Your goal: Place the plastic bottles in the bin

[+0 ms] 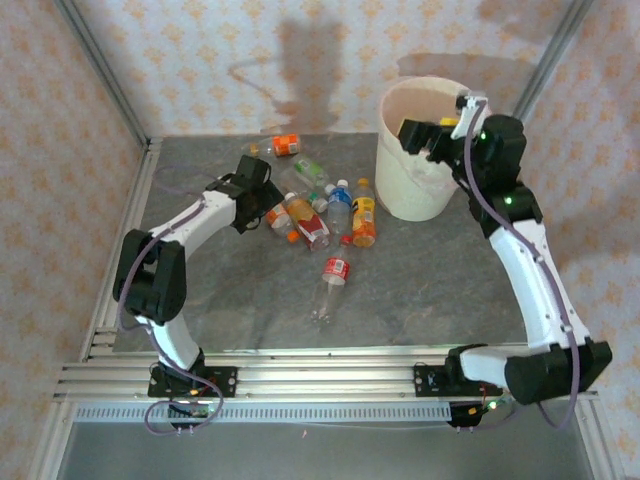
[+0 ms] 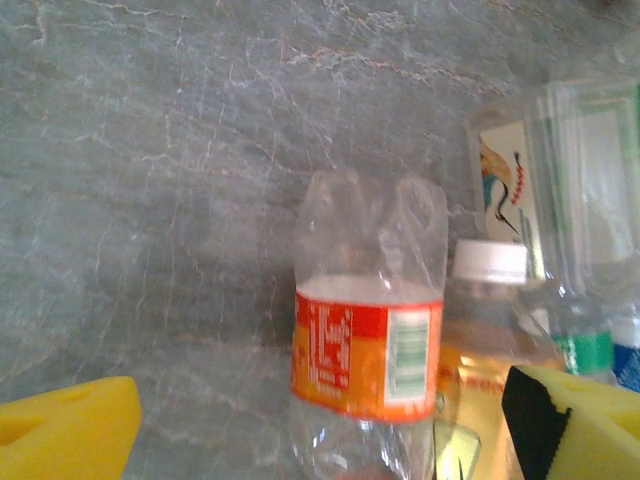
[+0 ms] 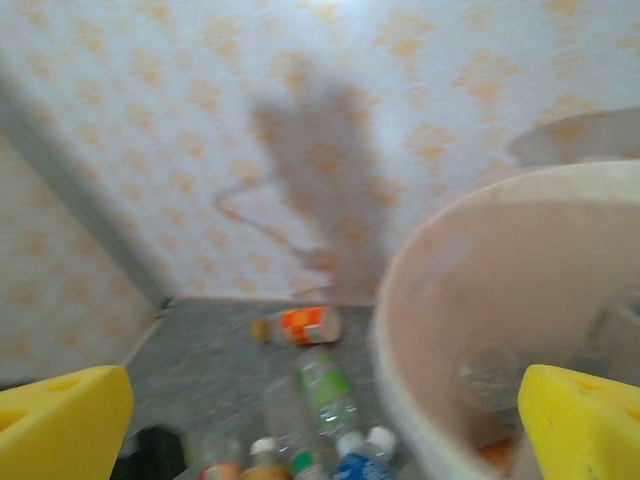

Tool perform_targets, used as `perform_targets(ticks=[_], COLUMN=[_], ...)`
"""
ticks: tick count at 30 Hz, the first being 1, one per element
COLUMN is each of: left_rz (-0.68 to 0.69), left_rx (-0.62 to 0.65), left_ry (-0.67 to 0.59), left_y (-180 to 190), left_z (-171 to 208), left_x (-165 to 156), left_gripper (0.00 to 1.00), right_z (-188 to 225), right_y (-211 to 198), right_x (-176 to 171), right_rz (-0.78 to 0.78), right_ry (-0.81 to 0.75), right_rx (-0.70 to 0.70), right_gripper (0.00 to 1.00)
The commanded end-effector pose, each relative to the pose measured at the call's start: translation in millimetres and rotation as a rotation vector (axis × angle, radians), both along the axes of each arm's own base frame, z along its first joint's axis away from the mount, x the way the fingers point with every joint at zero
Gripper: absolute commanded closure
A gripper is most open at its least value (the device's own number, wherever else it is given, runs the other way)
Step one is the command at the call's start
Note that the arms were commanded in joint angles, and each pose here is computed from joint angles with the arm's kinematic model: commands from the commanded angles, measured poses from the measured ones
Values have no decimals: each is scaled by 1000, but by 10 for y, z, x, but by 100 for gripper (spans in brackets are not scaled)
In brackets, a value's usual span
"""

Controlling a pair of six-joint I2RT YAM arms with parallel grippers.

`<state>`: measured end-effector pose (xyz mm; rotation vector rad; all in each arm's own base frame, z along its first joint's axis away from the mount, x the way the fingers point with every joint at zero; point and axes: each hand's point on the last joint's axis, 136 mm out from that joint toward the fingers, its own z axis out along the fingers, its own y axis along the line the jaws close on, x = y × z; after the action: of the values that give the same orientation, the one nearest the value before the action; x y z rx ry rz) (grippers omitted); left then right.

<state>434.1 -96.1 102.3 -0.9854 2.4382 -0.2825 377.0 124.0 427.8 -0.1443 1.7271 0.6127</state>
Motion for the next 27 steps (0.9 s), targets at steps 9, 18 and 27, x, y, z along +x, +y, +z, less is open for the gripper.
perform_targets(ticks=[9,18,27], left_rz=[-45,-42,-78], left_rx=[-63,-66,-60], left_ry=[3,55,69], left_y=[-219,-208,-193], left_z=[-289,-611,-733], left_x=[624,585,577], left_gripper=[12,17,34], right_z=[-219,-384,-443], right_y=[417,399,444], right_x=[-663,-651,-615], right_rz=[158,142,150], right_ry=[-75,-30,-8], right_rx=[-94,-113,-105], right_gripper=[1,1,1])
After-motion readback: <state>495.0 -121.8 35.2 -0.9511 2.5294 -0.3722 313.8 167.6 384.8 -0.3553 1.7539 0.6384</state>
